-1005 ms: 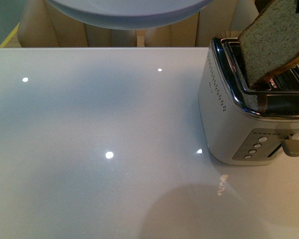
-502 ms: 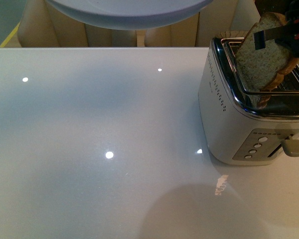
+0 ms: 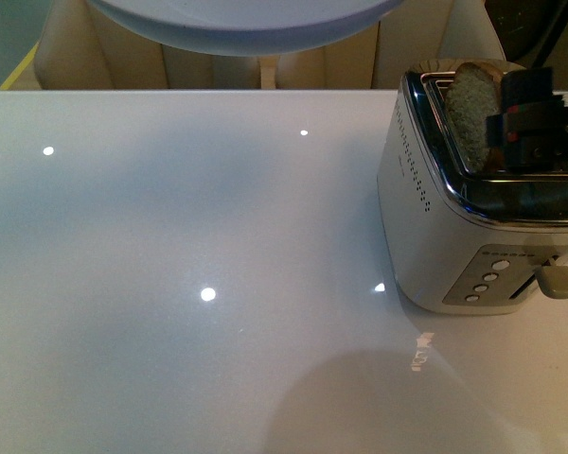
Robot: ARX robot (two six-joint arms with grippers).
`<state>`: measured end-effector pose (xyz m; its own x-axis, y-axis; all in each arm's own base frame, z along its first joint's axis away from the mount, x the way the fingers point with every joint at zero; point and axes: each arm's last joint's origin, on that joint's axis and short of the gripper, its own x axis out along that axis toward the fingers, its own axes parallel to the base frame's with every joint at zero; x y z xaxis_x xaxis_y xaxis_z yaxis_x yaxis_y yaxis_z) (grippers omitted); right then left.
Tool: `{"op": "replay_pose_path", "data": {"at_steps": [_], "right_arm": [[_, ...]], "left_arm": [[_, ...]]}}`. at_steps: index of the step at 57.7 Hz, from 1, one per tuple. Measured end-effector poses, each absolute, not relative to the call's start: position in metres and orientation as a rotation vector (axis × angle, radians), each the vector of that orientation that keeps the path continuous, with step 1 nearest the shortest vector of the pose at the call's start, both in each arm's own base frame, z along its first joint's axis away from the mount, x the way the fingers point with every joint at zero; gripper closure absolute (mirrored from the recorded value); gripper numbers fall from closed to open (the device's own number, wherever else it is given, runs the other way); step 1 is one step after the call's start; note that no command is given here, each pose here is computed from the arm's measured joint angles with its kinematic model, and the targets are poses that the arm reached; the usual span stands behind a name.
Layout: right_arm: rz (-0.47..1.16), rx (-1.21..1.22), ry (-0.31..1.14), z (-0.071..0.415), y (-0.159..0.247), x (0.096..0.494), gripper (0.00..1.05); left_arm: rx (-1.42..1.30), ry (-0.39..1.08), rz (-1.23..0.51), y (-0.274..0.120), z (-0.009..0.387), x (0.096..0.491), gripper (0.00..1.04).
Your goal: Left arm holds plate, right arm toasts bread
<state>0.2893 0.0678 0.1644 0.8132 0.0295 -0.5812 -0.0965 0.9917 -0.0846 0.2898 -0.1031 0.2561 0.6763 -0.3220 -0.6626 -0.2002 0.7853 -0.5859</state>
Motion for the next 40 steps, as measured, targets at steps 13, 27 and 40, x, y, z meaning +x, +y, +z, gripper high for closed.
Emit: {"op": "replay_pose_path", "data": {"at_steps": [13, 27, 40], "right_arm": [[0.021, -0.013, 0.442, 0.201, 0.038, 0.246, 0.09], [-0.122, 0.022, 0.288, 0.216, -0.004, 0.189, 0.09], [-0.013, 0.021, 0.086, 0.208, -0.001, 0.177, 0.25]], "left_arm": [[-0.685, 0.842, -0.075, -0.103, 0.256, 0.290, 1.02], [-0.685, 0.842, -0.075, -0.103, 0.256, 0.290, 1.02], [-0.685, 0.843, -0.079, -0.104, 0.257, 0.289, 1.02]]}}
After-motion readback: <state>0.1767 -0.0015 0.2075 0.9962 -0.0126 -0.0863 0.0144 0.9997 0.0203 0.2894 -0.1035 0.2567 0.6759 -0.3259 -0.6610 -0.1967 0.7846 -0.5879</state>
